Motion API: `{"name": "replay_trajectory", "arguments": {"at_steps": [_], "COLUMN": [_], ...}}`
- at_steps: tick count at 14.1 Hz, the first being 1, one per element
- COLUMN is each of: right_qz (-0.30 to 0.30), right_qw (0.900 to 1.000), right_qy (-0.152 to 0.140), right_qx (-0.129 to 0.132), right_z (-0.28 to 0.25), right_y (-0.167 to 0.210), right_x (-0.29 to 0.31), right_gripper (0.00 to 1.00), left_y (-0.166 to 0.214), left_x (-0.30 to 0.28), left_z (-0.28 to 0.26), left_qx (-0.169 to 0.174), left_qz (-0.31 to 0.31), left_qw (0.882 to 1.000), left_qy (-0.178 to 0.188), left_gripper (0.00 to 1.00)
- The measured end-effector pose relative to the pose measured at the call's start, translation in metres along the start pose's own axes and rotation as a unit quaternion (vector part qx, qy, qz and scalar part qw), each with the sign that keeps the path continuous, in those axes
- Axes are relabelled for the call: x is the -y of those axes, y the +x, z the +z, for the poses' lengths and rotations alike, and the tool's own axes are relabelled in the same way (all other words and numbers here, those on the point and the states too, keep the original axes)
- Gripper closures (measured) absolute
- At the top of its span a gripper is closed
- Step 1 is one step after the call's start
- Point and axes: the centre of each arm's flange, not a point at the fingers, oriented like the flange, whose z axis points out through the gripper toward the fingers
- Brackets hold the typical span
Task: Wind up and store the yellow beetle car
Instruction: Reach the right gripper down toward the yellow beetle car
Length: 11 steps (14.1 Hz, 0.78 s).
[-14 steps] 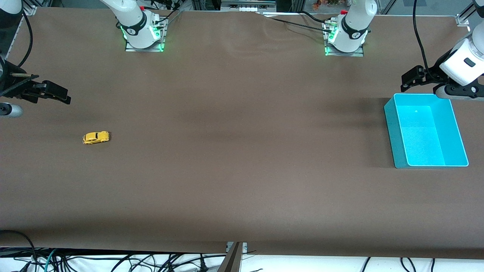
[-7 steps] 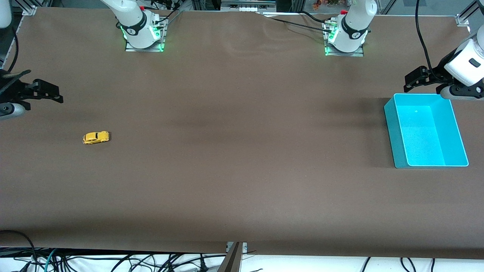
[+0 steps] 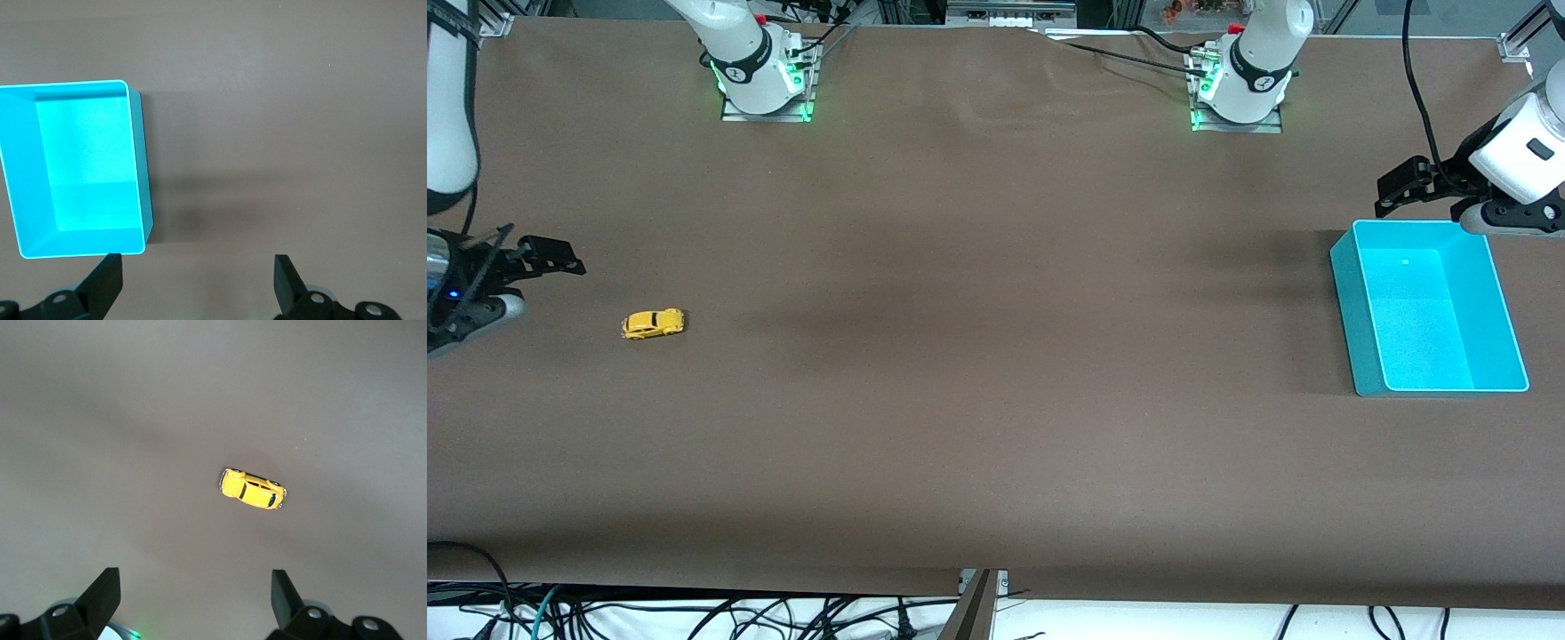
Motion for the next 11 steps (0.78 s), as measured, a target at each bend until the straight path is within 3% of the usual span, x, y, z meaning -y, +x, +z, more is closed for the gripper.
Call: {"name": "replay_trajectory", "arguments": {"at_steps": [2,4,8,11], "right_qz": [-0.073,-0.174,-0.325,-0.418], "right_qw": [0.997,0.985,0.945,0.907], "right_qy": [-0.003,-0.008,-0.028,-0.045], "right_qx": [0.006,0.003,-0.007,-0.012], "right_z": [0.022,0.053,0.126,0.163], "right_y": [0.011,0.021,0.033,0.031], "right_x": [-0.012,-0.031,-0.054,-0.056], "right_gripper": [0.00,0.00,0.00,0.00], "left_y": [0.000,0.000,0.001,0.001], "left_x": [0.000,0.000,0.000,-0.002], "left_z": [0.000,0.001,0.002,0.002], "left_qx": [0.000,0.001,0.002,0.002], "left_qz": [0.000,0.000,0.000,0.004], "left_qw": [1.000,1.000,1.000,1.000], "left_qy": [0.000,0.000,0.000,0.000], "left_gripper": [0.00,0.00,0.00,0.00]}}
